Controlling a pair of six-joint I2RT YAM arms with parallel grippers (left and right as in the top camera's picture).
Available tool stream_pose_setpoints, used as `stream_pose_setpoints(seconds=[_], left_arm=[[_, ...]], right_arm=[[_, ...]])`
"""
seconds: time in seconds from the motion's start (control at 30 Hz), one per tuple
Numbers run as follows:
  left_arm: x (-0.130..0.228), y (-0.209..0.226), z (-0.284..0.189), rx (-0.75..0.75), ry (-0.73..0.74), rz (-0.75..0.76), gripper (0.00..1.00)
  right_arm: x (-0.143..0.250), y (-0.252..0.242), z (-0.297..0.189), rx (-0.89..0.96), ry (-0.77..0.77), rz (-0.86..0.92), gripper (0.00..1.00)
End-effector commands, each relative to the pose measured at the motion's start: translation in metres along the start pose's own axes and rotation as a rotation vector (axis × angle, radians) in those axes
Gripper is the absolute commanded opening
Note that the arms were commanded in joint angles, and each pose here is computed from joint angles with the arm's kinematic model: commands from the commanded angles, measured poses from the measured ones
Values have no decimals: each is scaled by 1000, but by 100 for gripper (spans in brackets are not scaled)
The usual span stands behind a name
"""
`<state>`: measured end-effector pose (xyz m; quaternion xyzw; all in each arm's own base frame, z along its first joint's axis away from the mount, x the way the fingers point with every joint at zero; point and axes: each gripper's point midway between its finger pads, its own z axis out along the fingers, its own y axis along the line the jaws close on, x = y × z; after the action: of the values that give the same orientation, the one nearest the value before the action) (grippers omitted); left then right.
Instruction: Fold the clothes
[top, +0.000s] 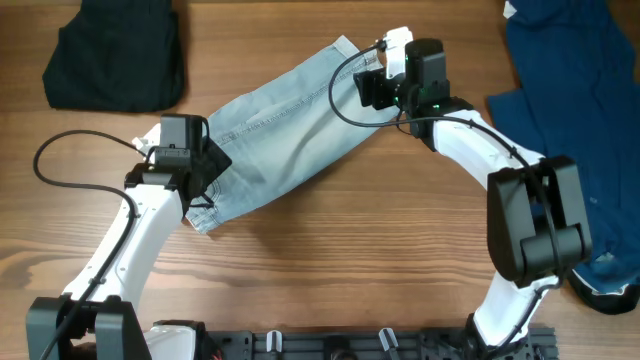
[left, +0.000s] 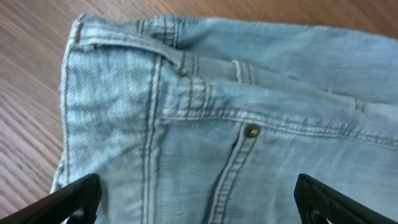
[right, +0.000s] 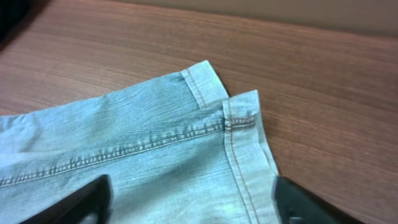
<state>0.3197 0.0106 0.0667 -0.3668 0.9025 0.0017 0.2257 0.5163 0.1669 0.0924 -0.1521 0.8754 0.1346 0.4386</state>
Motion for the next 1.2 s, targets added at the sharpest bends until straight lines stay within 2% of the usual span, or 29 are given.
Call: stream_pose_setpoints(seconds=[0.0,0.27,0.4,0.43,0.5,0.53,0.67,0.8,0.9,0.97,1.03,1.17], left_arm=[[-13,6,-5,4,-16,-16,100],[-31,35,-1,-46,-29,-111,100],[-30,37,-1,-55,-24,-110,100],[-29,38,-1,-57,-21,-109,100],[-28,39,-1,-61,-17,-109,100],[-28,39,-1,-61,-16,-109,100],[-27,39,-1,-63,-14,-108,100],[-25,41,-2,-70,-6,-106,100],[-24,42,-2,-73,-3,-106,100],[-26,41,-2,-69,-7,-107,100],[-31,36,-1,-47,-26,-99,100],[-42,1,-11,105,-24,40,100]], right_arm=[[18,6,21,-52,20,-44,74],[76,2,48,-58,151,-22,71],[125,-10,37,21,350,69,68],[136,-10,33,29,398,97,72],[168,-13,15,61,542,190,96],[180,-16,8,90,596,233,100],[227,-43,-39,322,818,447,100],[256,-45,-81,412,994,689,99],[269,-38,-106,425,1103,754,100],[263,-38,-105,414,1086,750,100],[237,-31,-97,319,1000,732,100],[180,-27,-112,225,846,638,100]])
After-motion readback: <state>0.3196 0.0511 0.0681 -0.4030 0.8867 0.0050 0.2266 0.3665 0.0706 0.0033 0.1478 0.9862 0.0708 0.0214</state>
